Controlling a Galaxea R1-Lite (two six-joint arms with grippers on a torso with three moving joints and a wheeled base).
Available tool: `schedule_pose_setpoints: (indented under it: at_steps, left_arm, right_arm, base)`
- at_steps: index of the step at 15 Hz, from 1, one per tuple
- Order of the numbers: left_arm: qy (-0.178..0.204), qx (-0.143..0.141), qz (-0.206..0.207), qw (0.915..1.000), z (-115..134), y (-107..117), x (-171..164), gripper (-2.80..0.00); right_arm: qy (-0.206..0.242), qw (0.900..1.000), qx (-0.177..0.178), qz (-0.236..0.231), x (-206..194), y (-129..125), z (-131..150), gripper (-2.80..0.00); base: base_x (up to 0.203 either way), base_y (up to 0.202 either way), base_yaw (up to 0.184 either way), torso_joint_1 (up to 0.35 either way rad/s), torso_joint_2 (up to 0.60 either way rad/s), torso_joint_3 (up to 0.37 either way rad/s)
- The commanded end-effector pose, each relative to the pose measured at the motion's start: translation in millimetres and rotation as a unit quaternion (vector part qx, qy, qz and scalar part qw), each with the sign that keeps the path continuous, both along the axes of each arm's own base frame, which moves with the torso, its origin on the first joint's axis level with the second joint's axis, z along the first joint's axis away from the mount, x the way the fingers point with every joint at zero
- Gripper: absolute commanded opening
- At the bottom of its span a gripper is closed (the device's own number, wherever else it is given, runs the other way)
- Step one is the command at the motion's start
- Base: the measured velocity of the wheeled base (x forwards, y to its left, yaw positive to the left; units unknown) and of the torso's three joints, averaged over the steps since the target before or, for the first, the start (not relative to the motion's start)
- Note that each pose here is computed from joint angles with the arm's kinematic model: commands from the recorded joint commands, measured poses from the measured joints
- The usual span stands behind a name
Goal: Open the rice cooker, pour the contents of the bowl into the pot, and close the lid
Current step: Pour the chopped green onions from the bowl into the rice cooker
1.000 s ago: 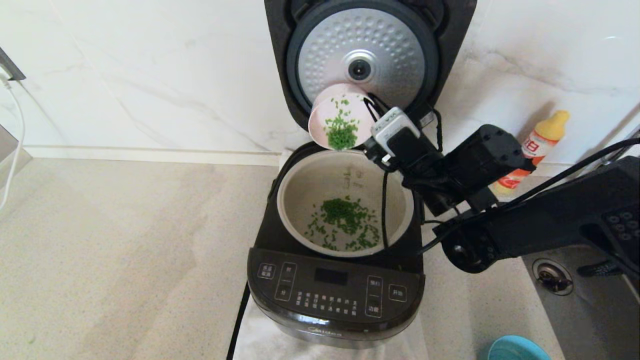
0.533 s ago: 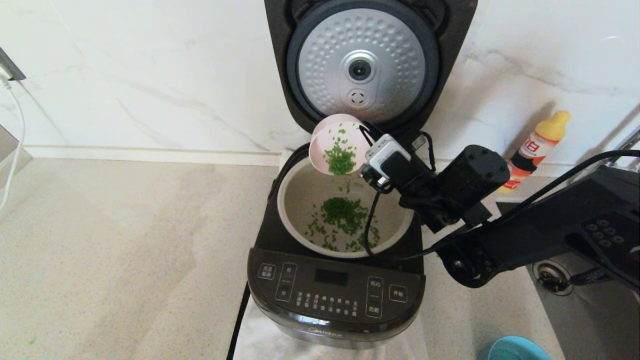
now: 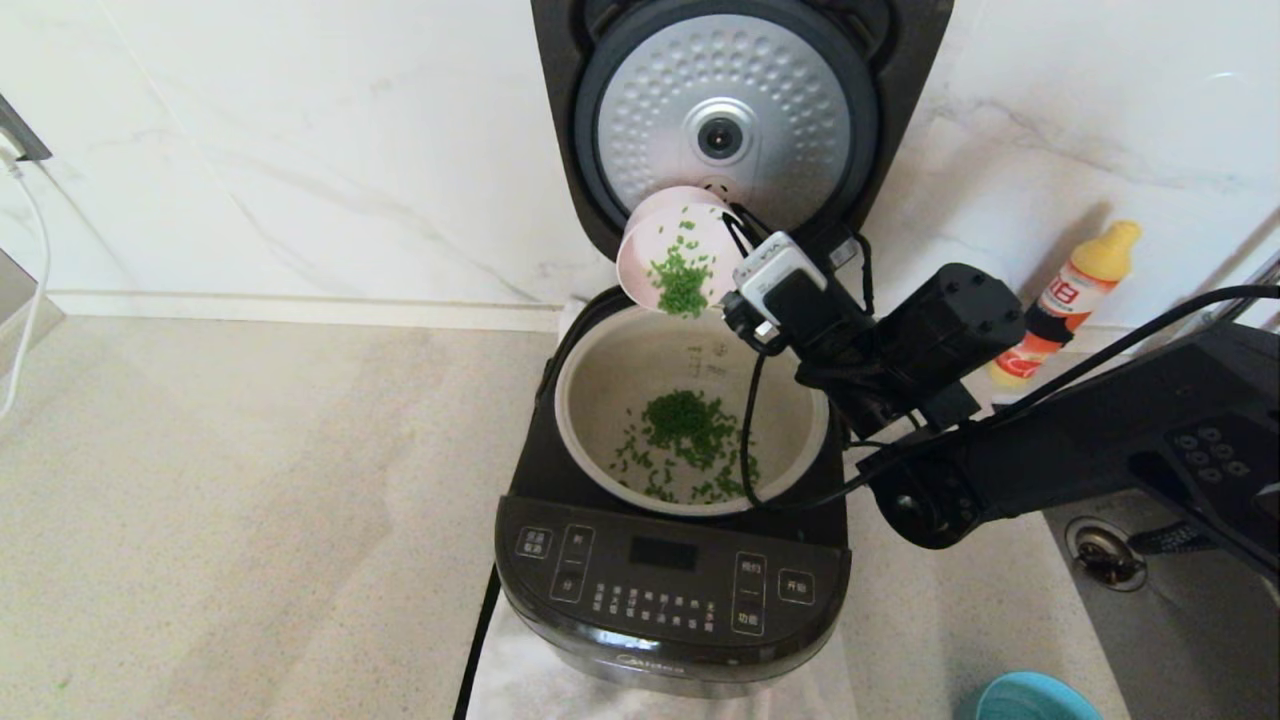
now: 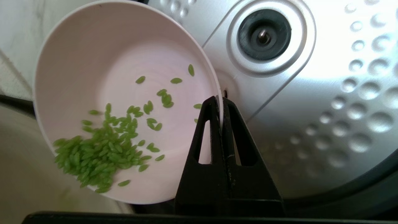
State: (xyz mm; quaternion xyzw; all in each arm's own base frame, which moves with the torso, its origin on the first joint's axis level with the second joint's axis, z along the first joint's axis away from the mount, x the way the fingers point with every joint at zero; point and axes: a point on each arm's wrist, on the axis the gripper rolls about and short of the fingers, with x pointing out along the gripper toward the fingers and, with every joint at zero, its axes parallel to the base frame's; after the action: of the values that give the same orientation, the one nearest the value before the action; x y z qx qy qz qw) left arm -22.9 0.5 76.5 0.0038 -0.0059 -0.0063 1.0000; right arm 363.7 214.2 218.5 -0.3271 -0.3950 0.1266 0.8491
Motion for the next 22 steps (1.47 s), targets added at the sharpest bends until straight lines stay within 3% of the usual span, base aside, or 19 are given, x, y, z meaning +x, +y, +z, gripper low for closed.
schedule_pose_setpoints:
  at_steps: [1,5,13,18,22]
  left_arm:
    - [0.004,0.000,0.000,1.0000,-2.5,0.0,0.7,-2.80]
    - [0.004,0.000,0.000,1.0000,-2.5,0.0,0.7,-2.80]
    - [0.004,0.000,0.000,1.0000,-2.5,0.0,0.7,-2.80]
    - [0.004,0.000,0.000,1.0000,-2.5,0.0,0.7,-2.80]
    - [0.004,0.000,0.000,1.0000,-2.5,0.0,0.7,-2.80]
  right_arm:
    - [0.022,1.000,-0.015,-0.002,-1.4,-0.2,-15.5,-2.80]
    - [-0.041,0.999,0.033,-0.015,4.6,2.5,21.9,-2.80]
    - [0.030,1.000,-0.007,-0.001,-18.3,6.9,-10.0,-2.80]
    - [-0.018,0.999,0.032,-0.004,-24.3,6.2,26.7,-2.80]
    - [-0.034,0.999,0.042,-0.006,-20.1,6.6,33.8,-2.80]
  base:
    - [0.000,0.000,0.000,0.000,0.00,0.000]
    - [0.000,0.000,0.000,0.000,0.00,0.000]
    - [0.000,0.000,0.000,0.000,0.00,0.000]
    - [0.000,0.000,0.000,0.000,0.00,0.000]
    - [0.000,0.000,0.000,0.000,0.00,0.000]
